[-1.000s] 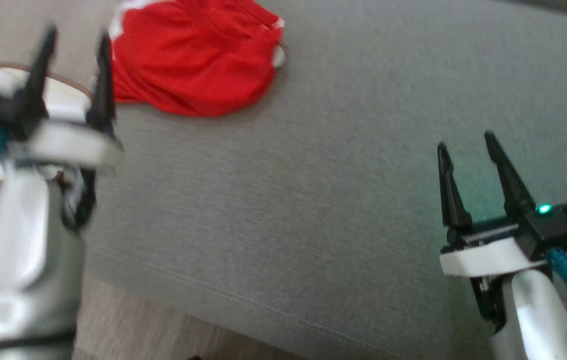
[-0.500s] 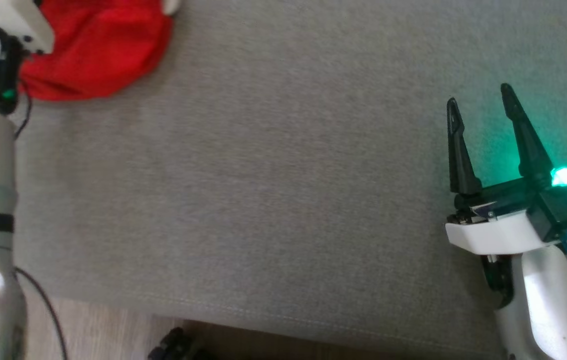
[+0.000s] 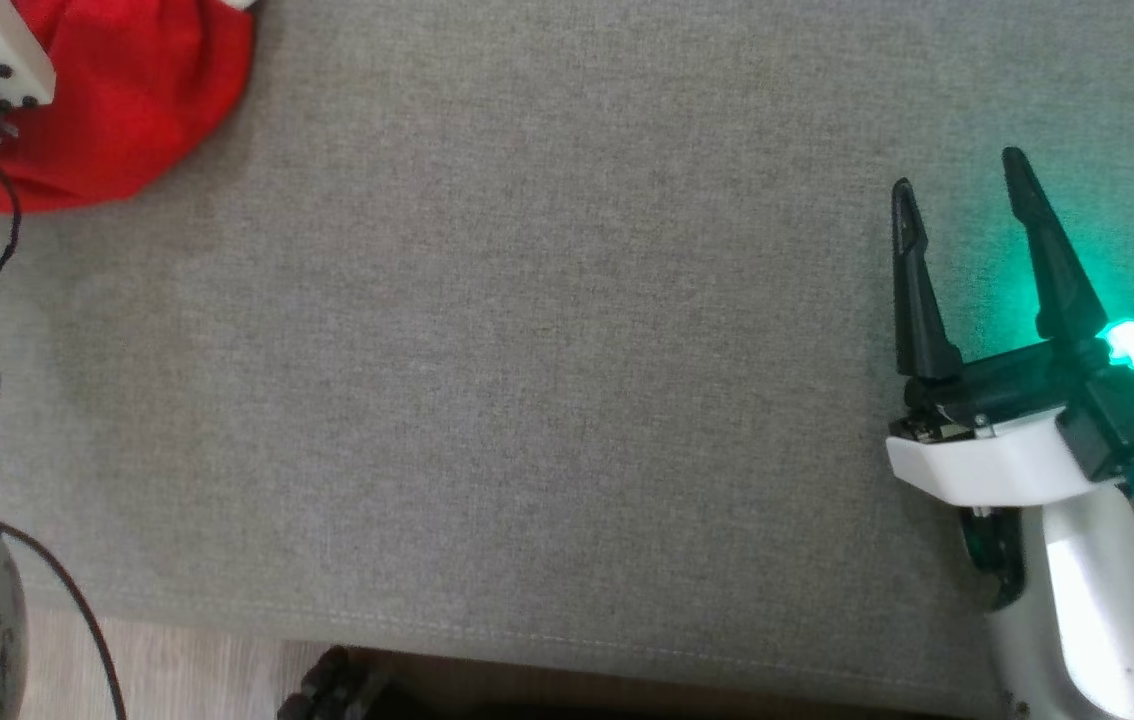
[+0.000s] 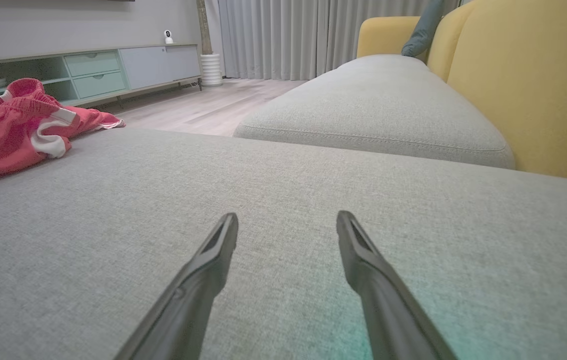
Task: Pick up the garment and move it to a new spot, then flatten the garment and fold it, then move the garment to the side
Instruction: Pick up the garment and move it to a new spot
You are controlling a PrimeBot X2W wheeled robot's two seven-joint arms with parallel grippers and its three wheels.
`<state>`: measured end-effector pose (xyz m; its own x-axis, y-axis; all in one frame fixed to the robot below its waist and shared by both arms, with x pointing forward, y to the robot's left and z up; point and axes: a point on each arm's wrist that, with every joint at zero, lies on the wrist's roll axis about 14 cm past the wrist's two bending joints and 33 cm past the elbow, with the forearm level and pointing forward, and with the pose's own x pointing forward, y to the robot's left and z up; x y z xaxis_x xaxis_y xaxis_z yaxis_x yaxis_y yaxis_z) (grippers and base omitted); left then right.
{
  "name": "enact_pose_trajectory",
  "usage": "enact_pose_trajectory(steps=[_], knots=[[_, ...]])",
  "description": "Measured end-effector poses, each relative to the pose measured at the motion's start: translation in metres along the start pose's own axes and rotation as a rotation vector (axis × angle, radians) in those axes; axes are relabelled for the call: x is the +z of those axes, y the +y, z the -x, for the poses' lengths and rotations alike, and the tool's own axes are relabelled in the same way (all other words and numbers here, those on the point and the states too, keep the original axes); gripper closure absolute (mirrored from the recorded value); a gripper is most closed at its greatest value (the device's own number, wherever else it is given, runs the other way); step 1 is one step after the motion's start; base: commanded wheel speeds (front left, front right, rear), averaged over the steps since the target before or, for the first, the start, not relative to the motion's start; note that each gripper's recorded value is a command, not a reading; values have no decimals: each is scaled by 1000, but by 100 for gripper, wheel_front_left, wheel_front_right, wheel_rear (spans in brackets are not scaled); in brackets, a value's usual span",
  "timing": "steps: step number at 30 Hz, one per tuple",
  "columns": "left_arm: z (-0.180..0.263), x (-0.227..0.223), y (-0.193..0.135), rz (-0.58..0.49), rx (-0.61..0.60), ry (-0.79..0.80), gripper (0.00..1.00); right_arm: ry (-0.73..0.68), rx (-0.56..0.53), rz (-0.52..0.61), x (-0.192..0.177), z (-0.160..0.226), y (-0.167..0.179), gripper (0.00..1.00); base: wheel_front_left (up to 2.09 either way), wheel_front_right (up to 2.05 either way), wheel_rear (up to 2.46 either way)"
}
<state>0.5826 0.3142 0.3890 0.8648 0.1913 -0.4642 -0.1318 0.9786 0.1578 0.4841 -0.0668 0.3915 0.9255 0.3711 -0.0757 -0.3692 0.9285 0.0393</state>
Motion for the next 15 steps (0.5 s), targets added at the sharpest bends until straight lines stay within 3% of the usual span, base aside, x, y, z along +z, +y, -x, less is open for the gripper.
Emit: enact_pose_trajectory(steps=[8,15], knots=[[22,42,2,-32,-10,-116,100,-61,2,-10,31,4,3,0,0,0,0],[62,117,-17,-133,-84,-313,100,-148,-34,-6,75,18,-4,0,0,0,0]])
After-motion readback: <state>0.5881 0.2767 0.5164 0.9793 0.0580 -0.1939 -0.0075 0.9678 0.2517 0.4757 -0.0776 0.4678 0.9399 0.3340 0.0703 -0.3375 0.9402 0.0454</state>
